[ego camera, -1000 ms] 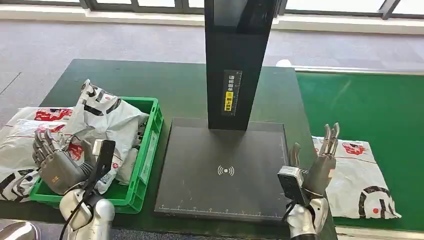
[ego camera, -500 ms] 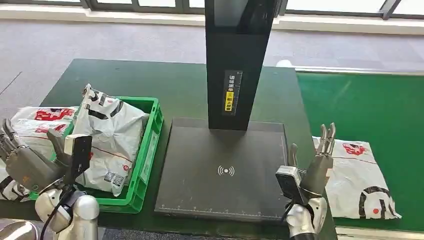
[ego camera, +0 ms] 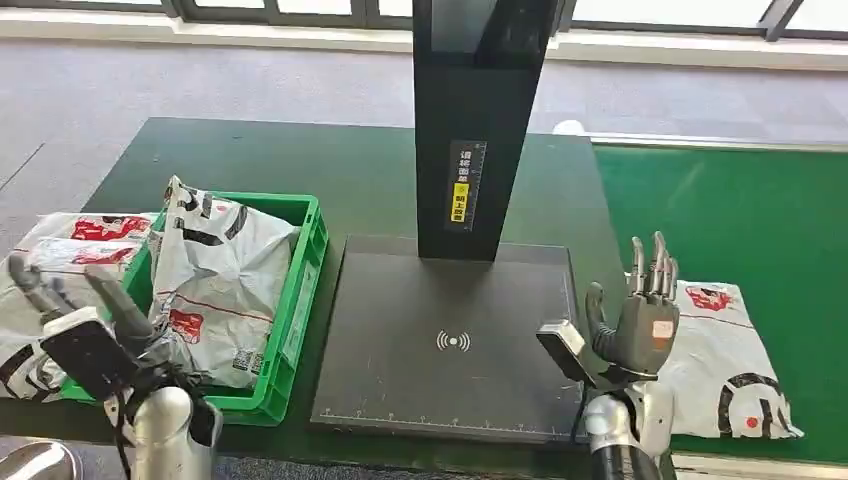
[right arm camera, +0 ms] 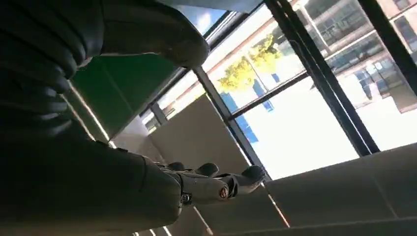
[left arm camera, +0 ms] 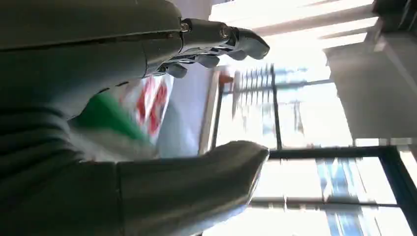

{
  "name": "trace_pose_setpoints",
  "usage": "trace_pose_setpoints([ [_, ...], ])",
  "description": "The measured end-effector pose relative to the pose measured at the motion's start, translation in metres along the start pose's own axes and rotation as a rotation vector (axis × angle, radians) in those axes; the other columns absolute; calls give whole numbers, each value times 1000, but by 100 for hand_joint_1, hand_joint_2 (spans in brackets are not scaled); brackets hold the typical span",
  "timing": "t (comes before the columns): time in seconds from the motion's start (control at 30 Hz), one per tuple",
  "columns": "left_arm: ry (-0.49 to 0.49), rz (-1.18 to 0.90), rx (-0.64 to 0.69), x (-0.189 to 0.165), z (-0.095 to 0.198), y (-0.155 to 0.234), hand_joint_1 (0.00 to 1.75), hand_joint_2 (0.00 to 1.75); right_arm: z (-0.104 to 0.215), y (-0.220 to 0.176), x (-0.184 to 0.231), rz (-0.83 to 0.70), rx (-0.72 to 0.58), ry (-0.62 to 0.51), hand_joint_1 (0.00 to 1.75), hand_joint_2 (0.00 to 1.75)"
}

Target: Moved the parcel from conveyor to table for the left to box.

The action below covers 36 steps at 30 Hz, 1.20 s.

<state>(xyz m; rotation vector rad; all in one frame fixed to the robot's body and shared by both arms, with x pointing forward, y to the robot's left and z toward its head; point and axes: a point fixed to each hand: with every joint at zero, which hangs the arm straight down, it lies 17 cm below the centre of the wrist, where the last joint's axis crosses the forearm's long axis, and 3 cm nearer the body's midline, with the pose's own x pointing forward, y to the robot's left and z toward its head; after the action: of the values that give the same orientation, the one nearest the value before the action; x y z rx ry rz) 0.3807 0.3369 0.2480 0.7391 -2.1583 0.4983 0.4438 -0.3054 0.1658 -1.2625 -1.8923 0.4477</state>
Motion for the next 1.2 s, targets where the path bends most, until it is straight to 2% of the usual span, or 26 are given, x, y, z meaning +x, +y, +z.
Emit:
trace_pose_setpoints([
  [0.07, 37, 173, -79, 6, 8, -26, 0, 175, -3, -2, -23, 106, 25, 24, 0, 175],
  [0.17, 70, 375, -190, 17, 22, -56, 0, 175, 0, -10, -64, 206, 42, 120, 0, 175],
  [0.43, 67, 613, -363, 44, 38, -90, 0, 175, 20, -25, -130, 289, 51, 312, 0, 175],
  [0.6, 67, 651, -387, 48, 41, -94, 0, 175, 28, -29, -149, 296, 47, 380, 0, 175],
  [0.8, 67, 651, -388, 48, 41, -94, 0, 175, 28, -29, -149, 295, 46, 382, 0, 175],
  [0.97, 68, 670, -412, 49, 44, -97, 0, 175, 35, -28, -163, 277, 42, 445, 0, 175],
  [1.2, 66, 687, -435, 52, 47, -100, 0, 175, 54, 4, -184, 111, 59, 563, 0, 175],
])
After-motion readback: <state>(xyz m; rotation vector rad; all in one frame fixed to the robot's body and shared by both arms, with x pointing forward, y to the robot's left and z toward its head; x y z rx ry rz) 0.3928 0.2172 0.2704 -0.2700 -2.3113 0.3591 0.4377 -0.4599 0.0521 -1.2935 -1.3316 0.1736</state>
